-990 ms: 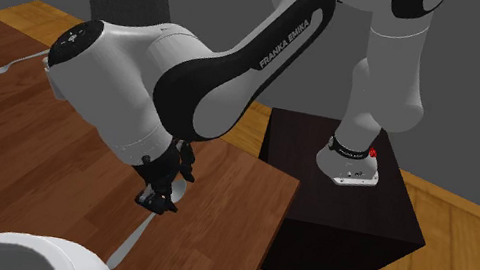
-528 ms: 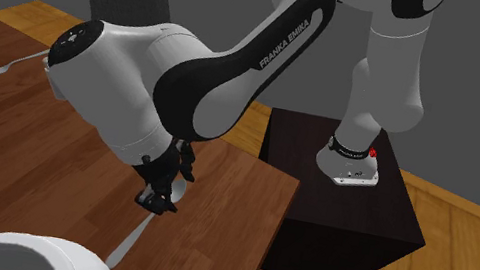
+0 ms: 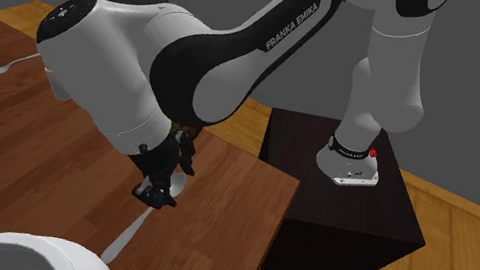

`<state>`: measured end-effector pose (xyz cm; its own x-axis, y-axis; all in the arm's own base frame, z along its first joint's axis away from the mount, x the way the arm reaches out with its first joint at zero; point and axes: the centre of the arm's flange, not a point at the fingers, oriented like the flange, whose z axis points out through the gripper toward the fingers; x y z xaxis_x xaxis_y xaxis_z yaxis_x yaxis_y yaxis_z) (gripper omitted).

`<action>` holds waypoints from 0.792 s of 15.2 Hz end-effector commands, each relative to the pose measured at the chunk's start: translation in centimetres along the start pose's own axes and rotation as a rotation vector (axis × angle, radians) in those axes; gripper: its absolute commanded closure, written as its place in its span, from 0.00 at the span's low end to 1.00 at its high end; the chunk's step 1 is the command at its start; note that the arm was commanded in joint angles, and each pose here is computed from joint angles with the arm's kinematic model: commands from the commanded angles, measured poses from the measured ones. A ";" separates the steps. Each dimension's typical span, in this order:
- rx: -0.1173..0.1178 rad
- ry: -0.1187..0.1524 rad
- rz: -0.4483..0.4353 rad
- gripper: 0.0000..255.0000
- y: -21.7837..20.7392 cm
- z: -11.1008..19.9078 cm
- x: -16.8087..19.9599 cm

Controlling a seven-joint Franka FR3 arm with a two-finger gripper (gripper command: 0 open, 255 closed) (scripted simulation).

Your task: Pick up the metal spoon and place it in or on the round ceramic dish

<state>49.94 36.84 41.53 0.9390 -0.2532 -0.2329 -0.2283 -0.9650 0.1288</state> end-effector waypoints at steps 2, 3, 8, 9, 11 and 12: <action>0.000 0.000 0.000 1.00 0.2 -1.6 -0.3; 0.000 0.000 0.000 1.00 0.3 -2.1 -0.5; 0.000 0.000 0.000 1.00 0.6 -4.6 -1.1; 0.000 0.000 0.000 1.00 0.7 -5.2 -1.2; 0.000 0.000 0.000 1.00 0.9 -6.2 -1.4; 0.000 0.000 0.000 1.00 0.9 -6.7 -1.6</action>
<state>50.01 36.73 47.85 0.9386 -0.2543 -0.2332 -0.2290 -0.9647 0.1303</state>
